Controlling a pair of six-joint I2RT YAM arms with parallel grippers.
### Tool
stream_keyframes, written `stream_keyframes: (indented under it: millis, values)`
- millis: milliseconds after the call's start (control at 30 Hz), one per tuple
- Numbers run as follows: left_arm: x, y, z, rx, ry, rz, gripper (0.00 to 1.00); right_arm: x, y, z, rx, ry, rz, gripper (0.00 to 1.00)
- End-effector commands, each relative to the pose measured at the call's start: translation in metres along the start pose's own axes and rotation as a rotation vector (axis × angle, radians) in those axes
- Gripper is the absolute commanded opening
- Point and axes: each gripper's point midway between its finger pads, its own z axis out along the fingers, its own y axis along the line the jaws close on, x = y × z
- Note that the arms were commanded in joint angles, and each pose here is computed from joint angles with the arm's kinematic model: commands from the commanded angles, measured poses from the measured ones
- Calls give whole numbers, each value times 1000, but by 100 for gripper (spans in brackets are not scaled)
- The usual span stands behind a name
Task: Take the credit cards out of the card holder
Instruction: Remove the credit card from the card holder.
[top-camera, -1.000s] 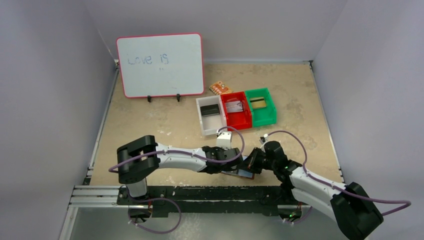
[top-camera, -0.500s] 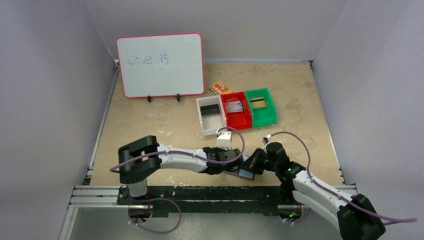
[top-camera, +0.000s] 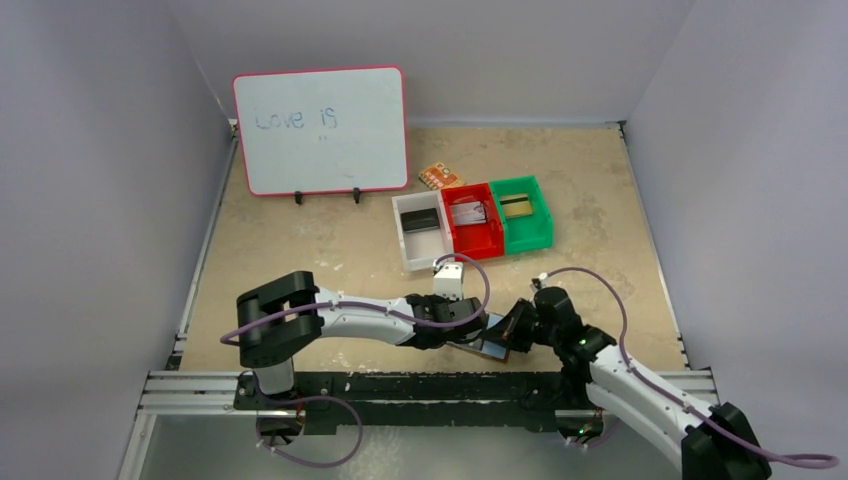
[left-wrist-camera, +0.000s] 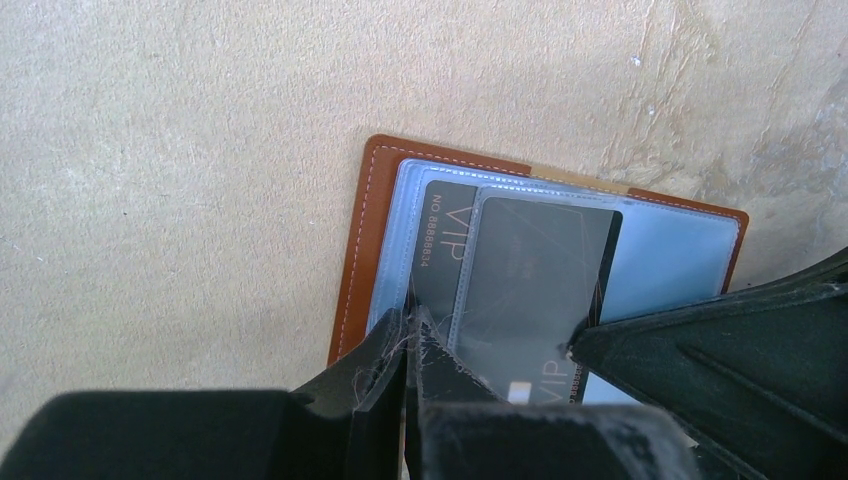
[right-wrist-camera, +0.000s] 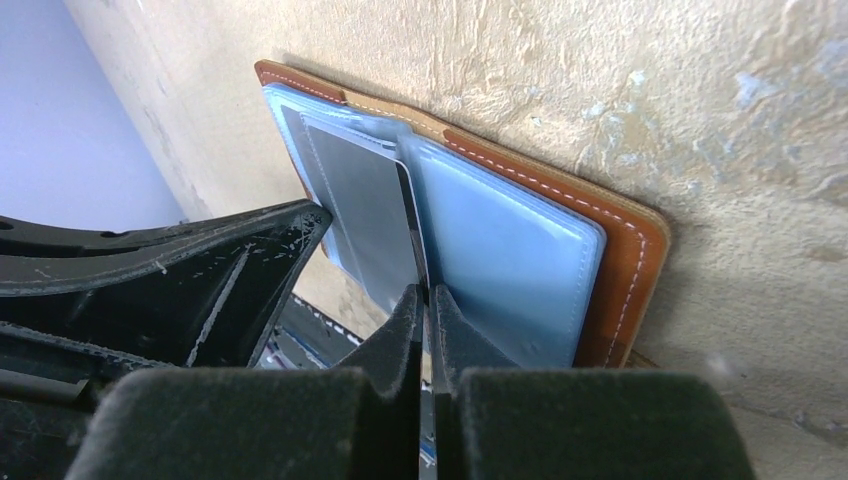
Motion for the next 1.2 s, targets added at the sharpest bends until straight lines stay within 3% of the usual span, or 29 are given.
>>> stream_keyframes:
  millis: [0,167,400,633,767,933,1167]
  values:
    - [50,90,16,-281,131,144,0,1,0,5,-8,17,9,0]
    - [51,105,11,-320,106,72,0,-7,12,17,-29,15,-30,0]
    - [51,134,-1,-379,70,-8,0,-9,14,47,11,107,-135,0]
    - [16,156,-38,-408,-63,-107,0,-20,44,79,-63,168,-268,0]
    - [-13,143,-58,-329,-137,-147,0,-23,47,86,-62,169,-262,0]
    - [-47,91,-67,-117,-187,-176,6,-21,47,84,-78,171,-257,0]
    - [-67,52,-47,-29,-133,-137,6,-21,53,75,-92,164,-260,5]
